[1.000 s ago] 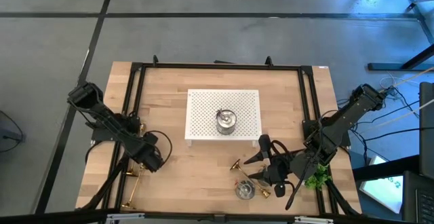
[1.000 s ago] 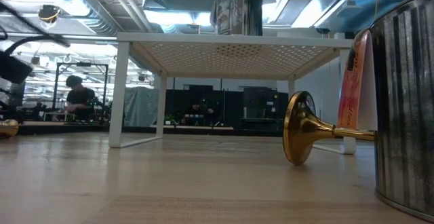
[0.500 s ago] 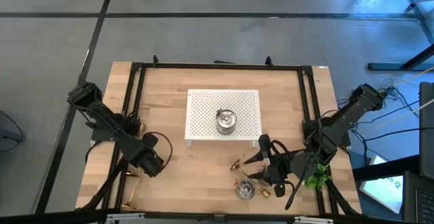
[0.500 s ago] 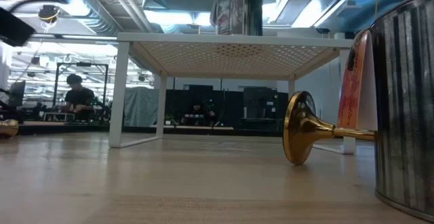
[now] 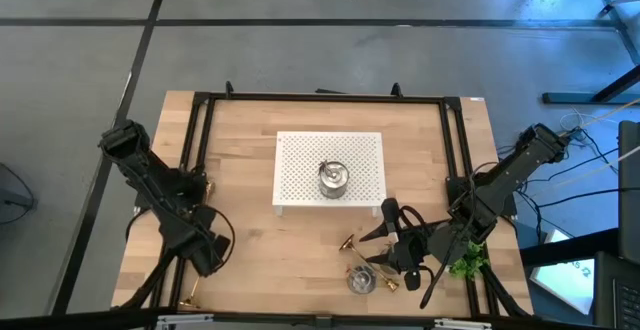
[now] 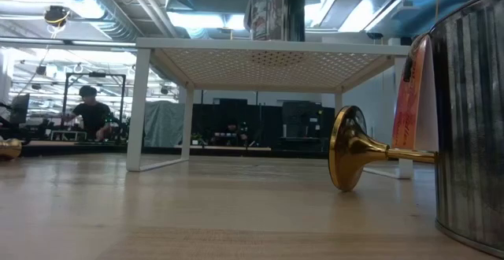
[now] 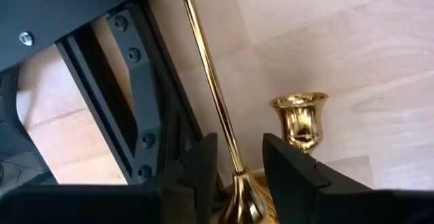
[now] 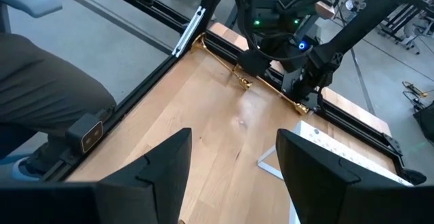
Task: Pick & Place candle stick holders
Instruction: Put the top gold candle holder on the shelf
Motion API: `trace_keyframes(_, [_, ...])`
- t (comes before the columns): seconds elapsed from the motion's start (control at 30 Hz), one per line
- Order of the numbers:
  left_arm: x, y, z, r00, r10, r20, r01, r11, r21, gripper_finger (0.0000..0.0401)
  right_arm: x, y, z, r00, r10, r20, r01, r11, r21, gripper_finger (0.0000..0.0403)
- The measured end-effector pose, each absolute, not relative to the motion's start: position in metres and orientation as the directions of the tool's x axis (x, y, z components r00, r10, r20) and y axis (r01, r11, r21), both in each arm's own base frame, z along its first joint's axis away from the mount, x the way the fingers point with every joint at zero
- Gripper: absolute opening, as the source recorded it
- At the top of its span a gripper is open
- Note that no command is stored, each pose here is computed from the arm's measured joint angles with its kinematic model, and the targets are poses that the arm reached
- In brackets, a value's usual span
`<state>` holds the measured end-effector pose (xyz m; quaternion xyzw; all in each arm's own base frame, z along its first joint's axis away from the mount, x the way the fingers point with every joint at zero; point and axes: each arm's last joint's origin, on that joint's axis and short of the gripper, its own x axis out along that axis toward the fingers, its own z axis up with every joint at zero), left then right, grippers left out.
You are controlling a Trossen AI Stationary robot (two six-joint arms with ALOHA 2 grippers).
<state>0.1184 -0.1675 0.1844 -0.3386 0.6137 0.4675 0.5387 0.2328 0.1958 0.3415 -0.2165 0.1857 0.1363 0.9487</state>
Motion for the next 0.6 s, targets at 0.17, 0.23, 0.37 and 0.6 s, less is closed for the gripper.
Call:
trace_keyframes(0.17, [0.114, -0.165, 0.177, -0.196, 0.105, -0.975, -0.921, 0.322, 0.22, 0.0123, 0.233, 0.196, 0.342, 0.894, 0.179, -0.41, -0.338, 0.87, -0.359, 0.0217])
trace_keyframes(0.23, [0.114, -0.164, 0.171, -0.191, 0.085, -0.978, -0.922, 0.328, 0.208, 0.0125, 0.233, 0.196, 0.342, 0.894, 0.179, -0.41, -0.338, 0.87, -0.358, 0.0217])
trace_keyframes(0.37, [0.112, -0.162, 0.158, -0.181, 0.052, -0.982, -0.921, 0.342, 0.188, 0.0127, 0.233, 0.196, 0.342, 0.894, 0.179, -0.41, -0.338, 0.871, -0.357, 0.0217])
trace_keyframes(0.6, [0.11, -0.161, 0.154, -0.212, 0.039, -0.976, -0.915, 0.344, 0.213, 0.0119, 0.233, 0.196, 0.342, 0.895, 0.179, -0.41, -0.337, 0.871, -0.357, 0.0217])
